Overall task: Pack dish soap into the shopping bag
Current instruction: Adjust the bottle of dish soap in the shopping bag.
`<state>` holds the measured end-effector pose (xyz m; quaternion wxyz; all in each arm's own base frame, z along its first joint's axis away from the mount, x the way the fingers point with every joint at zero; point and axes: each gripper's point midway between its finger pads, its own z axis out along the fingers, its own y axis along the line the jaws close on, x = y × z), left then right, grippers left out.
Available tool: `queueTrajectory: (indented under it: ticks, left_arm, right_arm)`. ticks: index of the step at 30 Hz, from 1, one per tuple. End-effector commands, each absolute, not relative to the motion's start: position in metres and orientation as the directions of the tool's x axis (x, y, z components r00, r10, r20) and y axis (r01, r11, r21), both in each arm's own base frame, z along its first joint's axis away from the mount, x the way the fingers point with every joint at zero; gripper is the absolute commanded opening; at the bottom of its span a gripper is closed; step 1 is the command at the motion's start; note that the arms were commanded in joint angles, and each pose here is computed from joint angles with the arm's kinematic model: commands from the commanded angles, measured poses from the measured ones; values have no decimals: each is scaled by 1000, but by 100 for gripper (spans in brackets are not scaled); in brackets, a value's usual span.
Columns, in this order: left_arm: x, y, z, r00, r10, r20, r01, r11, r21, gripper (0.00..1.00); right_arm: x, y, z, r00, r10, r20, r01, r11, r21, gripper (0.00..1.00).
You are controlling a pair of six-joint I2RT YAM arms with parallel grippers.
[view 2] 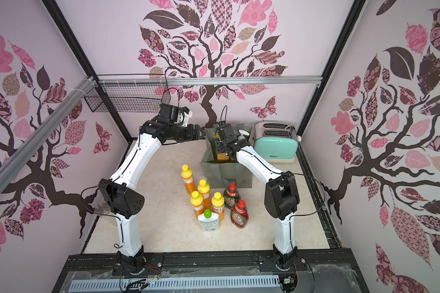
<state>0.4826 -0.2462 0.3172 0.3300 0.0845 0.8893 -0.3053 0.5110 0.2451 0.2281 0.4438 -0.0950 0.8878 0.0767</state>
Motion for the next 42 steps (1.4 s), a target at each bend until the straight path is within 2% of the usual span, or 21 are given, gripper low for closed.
queueTrajectory:
  ticks: [1,3,5,6,7,10,11,20,25,26,27,29,31,34,36,38,40,42]
  left_arm:
    - [483,-261,333,-752,-66,-656,397,750,-530,83]
    - [487,-266,321,-766,-57,-640,393,746,-538,82]
    - [492,-267,311,-775,-54,-629,385,749,-539,71]
    - [495,-267,307,-775,-55,-629,381,753,-536,62]
    - [498,-267,304,-776,-55,-629,380,754,-535,49]
    - [502,-267,301,-775,-55,-630,375,762,-528,1]
    - [503,-265,300,-773,-52,-632,372,770,-519,0]
    - [503,-237,312,-743,-44,-668,337,838,-429,0]
    - [497,-241,327,-737,-56,-674,358,813,-460,0]
    - [496,-242,330,-736,-63,-674,363,804,-471,4]
    - [493,-246,334,-738,-66,-672,374,789,-488,20]
    - [490,-250,337,-741,-69,-667,386,770,-508,41]
    - [488,-252,338,-744,-66,-665,391,764,-513,53]
    - [485,-255,333,-754,-57,-655,392,761,-518,66]
    - [482,-258,328,-759,-49,-649,394,759,-518,74]
    - [480,-261,325,-762,-44,-646,396,758,-519,76]
    - [478,-263,323,-760,-44,-648,400,755,-520,78]
    - [474,-266,321,-760,-42,-649,403,753,-521,78]
  right_arm:
    - [520,226,273,-498,-34,-867,-181,981,66,0]
    - [519,227,281,-489,-27,-872,-188,979,75,0]
    - [519,227,292,-475,-20,-880,-191,978,81,0]
    - [518,226,299,-466,-19,-885,-193,978,80,0]
    - [517,226,306,-458,-18,-889,-195,978,81,0]
    - [515,221,325,-431,-16,-902,-186,980,71,0]
    - [514,219,330,-423,-19,-906,-180,982,64,0]
    - [517,197,355,-374,-61,-926,-90,996,-29,0]
    - [518,205,344,-387,-45,-921,-120,993,2,0]
    - [518,207,339,-396,-42,-917,-128,992,10,0]
    - [518,209,330,-410,-45,-911,-137,990,13,0]
    - [519,214,312,-444,-50,-895,-153,988,21,3]
    - [519,219,297,-471,-56,-881,-172,985,30,9]
    - [517,222,291,-487,-56,-872,-189,981,43,22]
    - [513,222,300,-475,-53,-879,-201,978,49,41]
    - [506,220,317,-452,-44,-891,-209,976,57,57]
    - [496,216,337,-425,-34,-904,-219,974,67,64]
    - [483,208,359,-397,-15,-918,-222,972,80,65]
